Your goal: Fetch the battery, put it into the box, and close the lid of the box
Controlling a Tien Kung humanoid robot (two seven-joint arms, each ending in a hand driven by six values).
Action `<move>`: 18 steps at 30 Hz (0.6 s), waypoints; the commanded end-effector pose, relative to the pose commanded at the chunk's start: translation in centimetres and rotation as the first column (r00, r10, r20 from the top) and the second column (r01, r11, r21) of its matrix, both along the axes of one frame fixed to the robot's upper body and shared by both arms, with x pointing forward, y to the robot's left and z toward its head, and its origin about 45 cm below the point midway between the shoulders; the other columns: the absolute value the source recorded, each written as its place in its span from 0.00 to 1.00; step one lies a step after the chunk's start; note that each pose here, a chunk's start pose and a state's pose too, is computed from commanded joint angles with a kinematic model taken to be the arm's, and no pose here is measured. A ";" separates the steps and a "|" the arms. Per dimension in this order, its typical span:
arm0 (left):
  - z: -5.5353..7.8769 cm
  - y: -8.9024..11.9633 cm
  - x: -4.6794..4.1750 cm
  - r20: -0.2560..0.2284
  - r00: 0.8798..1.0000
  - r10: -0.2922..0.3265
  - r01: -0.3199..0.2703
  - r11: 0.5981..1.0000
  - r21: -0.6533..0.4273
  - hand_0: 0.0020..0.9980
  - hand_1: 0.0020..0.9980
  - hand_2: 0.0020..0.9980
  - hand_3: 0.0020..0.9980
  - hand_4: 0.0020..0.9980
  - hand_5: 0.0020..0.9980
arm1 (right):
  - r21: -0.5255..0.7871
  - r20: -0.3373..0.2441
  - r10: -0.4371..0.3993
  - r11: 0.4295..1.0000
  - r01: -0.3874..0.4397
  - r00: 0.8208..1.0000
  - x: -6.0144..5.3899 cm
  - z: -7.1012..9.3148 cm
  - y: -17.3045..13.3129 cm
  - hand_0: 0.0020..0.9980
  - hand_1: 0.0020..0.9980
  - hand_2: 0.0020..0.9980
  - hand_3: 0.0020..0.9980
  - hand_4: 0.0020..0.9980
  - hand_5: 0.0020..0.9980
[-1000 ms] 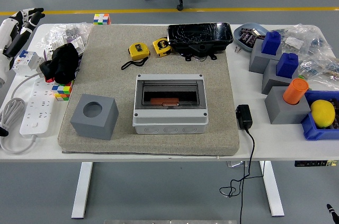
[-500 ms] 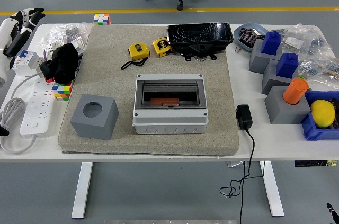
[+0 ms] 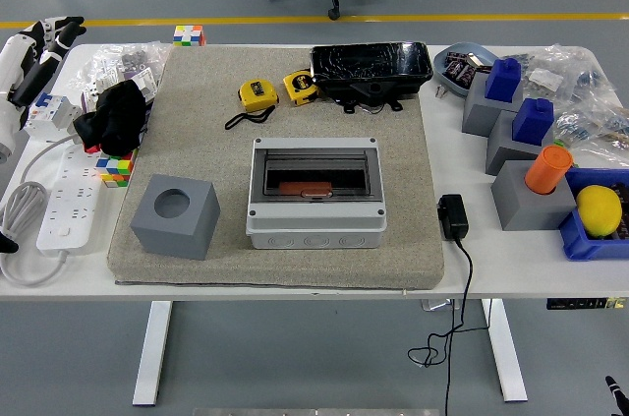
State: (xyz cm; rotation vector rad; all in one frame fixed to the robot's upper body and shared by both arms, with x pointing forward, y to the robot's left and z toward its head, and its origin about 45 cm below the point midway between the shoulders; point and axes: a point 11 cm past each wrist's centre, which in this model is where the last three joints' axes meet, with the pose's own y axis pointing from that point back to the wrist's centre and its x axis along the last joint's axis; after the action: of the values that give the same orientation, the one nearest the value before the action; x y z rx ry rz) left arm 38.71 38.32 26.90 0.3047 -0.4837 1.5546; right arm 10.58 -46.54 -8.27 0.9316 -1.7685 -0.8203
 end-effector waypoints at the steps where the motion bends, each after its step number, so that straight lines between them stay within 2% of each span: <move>1: 0.0 0.0 -0.01 -0.001 1.000 -0.002 0.002 1.000 0.001 0.85 0.86 0.80 0.79 1.00 1.00 | 0.000 0.000 0.000 1.000 0.000 1.000 0.0 0.0 0.0 0.79 0.75 0.75 0.80 1.00 1.00; 18: -0.1 -0.1 -0.01 -0.006 1.000 -0.004 0.004 1.000 0.004 0.85 0.85 0.79 0.79 1.00 1.00 | 0.000 -0.001 -0.002 1.000 0.002 1.000 -0.2 0.0 0.0 0.79 0.75 0.75 0.80 1.00 1.00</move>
State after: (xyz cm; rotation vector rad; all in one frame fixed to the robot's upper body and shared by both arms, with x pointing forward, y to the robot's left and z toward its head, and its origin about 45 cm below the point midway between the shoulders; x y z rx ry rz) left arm 38.71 38.26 26.77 0.3114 -0.4830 1.5486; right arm 10.43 -46.53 -8.31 0.9297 -1.7683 -0.8221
